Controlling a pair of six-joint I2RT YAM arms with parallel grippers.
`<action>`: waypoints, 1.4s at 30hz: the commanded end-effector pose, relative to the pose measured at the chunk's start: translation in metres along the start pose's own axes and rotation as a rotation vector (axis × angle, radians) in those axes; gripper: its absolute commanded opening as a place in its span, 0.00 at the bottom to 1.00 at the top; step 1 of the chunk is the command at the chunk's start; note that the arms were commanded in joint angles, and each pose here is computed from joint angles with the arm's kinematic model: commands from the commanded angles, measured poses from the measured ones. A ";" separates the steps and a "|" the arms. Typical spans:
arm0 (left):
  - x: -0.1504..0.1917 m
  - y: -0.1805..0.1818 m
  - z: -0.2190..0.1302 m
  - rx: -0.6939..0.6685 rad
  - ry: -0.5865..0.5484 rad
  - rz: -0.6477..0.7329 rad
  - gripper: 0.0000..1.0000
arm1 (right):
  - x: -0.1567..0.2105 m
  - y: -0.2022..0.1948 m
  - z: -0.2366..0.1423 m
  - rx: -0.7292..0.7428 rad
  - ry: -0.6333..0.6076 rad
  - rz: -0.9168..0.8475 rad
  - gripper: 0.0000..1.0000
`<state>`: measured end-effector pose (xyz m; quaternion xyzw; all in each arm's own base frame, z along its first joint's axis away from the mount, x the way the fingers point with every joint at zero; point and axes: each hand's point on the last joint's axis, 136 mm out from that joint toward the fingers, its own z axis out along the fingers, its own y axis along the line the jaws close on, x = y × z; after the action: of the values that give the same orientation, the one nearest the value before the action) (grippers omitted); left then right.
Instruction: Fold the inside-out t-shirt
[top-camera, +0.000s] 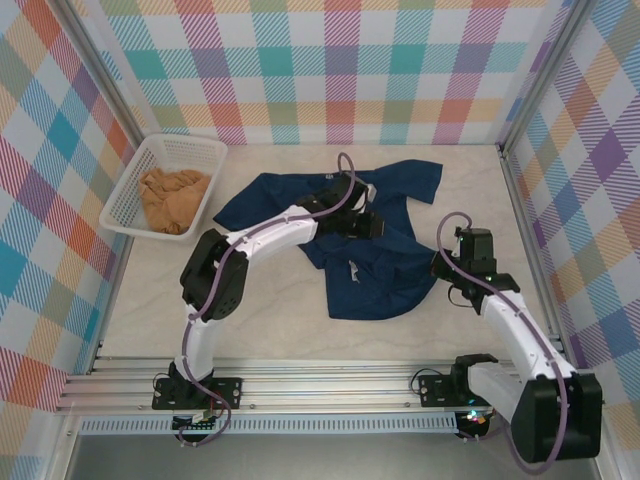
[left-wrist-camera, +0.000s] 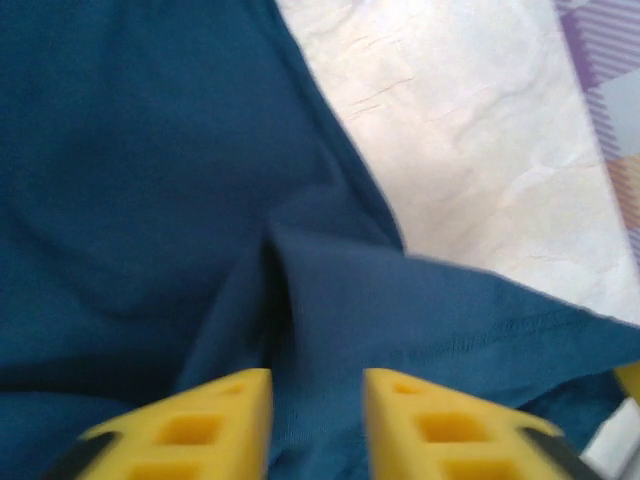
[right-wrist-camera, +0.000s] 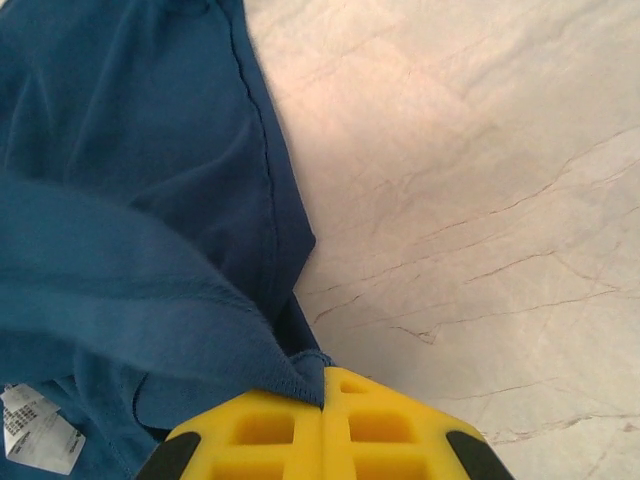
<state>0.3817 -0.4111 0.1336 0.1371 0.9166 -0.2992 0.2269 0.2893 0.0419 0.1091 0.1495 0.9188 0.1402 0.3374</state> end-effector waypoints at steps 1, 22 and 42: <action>-0.010 -0.007 -0.026 0.020 -0.068 0.038 0.48 | -0.012 0.023 -0.001 -0.103 0.028 0.024 0.00; 0.088 -0.036 0.060 -0.157 0.020 0.450 0.57 | -0.026 0.022 0.005 -0.110 0.052 0.003 0.00; 0.096 -0.052 0.045 -0.053 0.063 0.464 0.60 | 0.009 0.003 0.001 -0.067 0.099 0.037 0.00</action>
<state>0.2854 -0.4690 0.0885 0.3454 0.8699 -0.2310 0.2659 0.2859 0.0499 0.1027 0.1413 0.9283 0.1823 0.2915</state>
